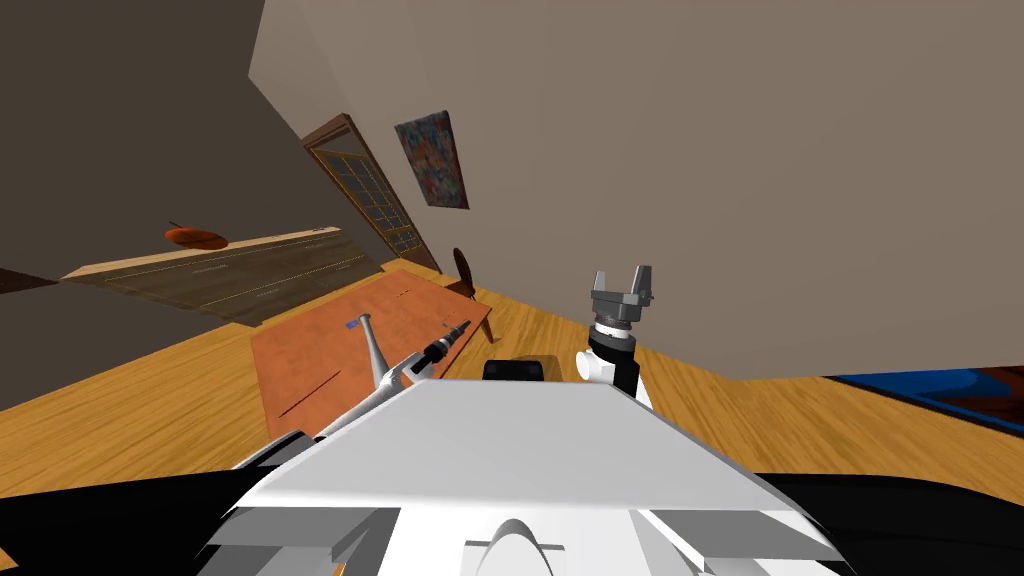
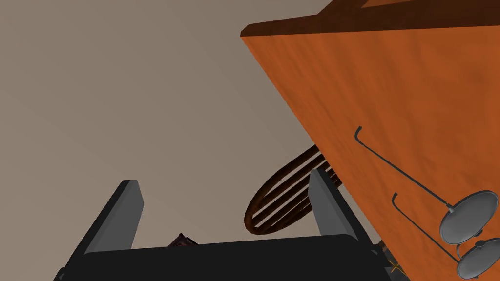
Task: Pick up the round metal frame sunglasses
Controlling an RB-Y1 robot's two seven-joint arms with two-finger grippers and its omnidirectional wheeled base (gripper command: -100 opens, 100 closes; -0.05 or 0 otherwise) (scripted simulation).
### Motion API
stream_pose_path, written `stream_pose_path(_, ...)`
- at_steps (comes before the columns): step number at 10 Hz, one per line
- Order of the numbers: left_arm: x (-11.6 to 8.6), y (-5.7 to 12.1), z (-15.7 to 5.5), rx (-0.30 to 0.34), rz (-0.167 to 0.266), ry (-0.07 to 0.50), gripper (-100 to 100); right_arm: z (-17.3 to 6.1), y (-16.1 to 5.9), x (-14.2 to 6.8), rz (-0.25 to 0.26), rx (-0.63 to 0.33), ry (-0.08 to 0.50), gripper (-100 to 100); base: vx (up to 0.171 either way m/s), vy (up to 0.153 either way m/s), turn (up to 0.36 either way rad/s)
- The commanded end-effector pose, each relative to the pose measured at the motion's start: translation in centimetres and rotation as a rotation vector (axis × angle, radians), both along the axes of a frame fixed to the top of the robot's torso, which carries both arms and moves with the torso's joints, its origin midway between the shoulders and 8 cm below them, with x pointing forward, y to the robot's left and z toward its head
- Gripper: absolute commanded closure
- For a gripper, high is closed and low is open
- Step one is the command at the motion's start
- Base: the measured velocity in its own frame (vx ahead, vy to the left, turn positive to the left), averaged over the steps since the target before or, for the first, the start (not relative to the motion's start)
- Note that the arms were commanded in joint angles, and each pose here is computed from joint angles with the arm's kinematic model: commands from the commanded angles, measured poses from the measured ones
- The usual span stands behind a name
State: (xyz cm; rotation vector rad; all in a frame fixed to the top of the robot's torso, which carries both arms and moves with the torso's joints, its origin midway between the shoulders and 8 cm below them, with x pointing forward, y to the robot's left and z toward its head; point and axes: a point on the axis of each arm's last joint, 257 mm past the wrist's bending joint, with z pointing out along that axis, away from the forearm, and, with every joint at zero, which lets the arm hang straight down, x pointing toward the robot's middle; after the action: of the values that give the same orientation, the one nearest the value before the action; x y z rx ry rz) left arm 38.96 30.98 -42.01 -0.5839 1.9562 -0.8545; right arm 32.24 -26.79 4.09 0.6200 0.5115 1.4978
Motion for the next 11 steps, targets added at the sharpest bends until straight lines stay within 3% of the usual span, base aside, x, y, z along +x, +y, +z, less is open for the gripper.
stream_pose_path(1,-0.8,1.9,-1.3,0.033,0.008,0.033,-100,0.0,0.0,0.0,0.000,0.000,0.000,0,-0.013,0.037,-0.080)
stream_pose_path(4,-3.2,6.3,-4.4,0.143,0.002,0.123,-100,0.0,0.0,0.0,0.000,0.000,0.000,0,0.000,0.040,-0.174)
stream_pose_path(6,-3.2,6.3,-4.4,0.143,0.002,0.123,-100,0.0,0.0,0.0,0.000,0.000,0.000,0,0.000,0.023,-0.014)
stream_pose_path(11,-7.6,13.3,-7.7,0.299,-0.005,0.249,-100,0.0,0.0,0.0,0.000,0.000,0.000,0,0.033,0.031,-0.155)
